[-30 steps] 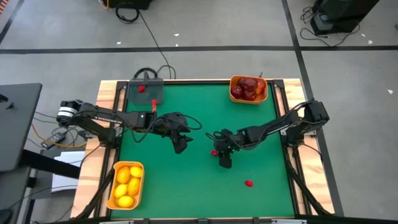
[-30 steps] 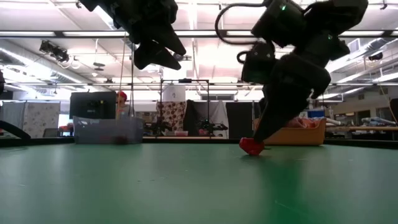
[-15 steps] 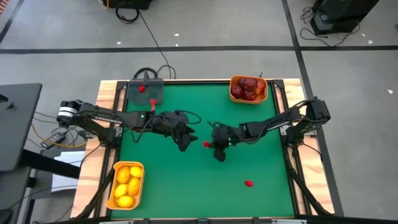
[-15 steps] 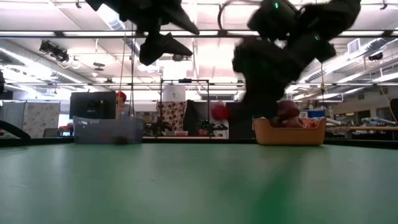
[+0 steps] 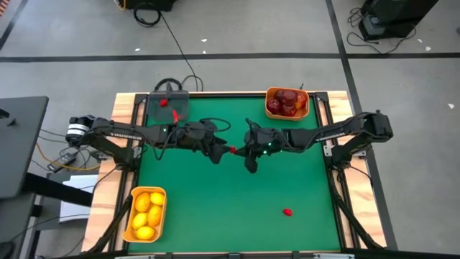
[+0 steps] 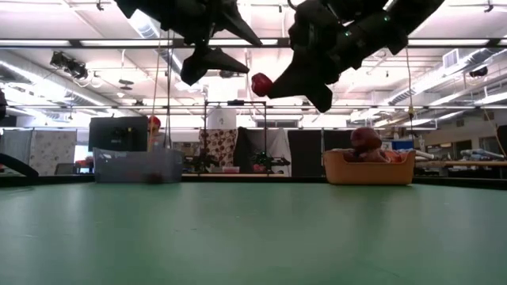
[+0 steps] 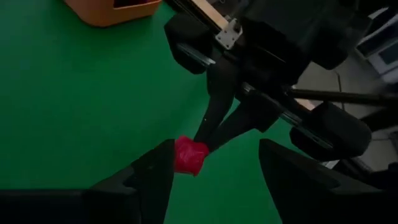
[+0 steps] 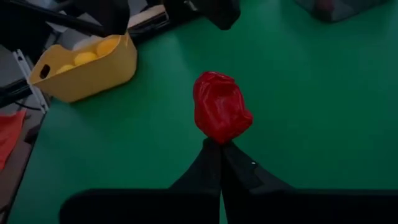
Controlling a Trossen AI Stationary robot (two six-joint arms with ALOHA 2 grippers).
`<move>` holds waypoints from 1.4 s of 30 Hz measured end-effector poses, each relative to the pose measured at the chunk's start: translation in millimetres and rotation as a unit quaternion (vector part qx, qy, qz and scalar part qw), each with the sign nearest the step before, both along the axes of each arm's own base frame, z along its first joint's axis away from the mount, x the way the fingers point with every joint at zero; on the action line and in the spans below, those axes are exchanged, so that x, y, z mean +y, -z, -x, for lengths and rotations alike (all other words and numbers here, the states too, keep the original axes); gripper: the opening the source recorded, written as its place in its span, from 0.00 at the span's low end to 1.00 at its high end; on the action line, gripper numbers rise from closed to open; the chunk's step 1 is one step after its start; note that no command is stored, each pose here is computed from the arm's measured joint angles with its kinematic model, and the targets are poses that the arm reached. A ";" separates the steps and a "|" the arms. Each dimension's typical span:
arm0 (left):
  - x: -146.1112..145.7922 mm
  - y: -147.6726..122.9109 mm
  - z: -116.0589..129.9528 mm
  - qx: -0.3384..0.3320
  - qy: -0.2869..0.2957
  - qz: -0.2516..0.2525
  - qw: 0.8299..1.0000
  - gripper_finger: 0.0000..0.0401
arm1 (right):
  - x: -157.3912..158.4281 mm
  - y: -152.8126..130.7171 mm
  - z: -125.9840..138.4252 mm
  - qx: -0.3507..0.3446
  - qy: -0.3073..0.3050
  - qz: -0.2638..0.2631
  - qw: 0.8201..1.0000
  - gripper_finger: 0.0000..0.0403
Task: Sort produce into baskets
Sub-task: Put the red chili pepper into the black bin
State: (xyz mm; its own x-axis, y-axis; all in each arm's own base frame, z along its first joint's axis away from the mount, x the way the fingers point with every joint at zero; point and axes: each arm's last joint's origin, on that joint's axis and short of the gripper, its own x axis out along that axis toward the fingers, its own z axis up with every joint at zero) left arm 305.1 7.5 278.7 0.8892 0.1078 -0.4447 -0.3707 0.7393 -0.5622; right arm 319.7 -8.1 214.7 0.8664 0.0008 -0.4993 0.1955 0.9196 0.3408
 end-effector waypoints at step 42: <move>56.4 2.8 8.0 0.027 -0.046 -0.052 0.997 0.17 | -12.6 -22.8 2.5 -0.071 0.037 0.012 0.997 0.45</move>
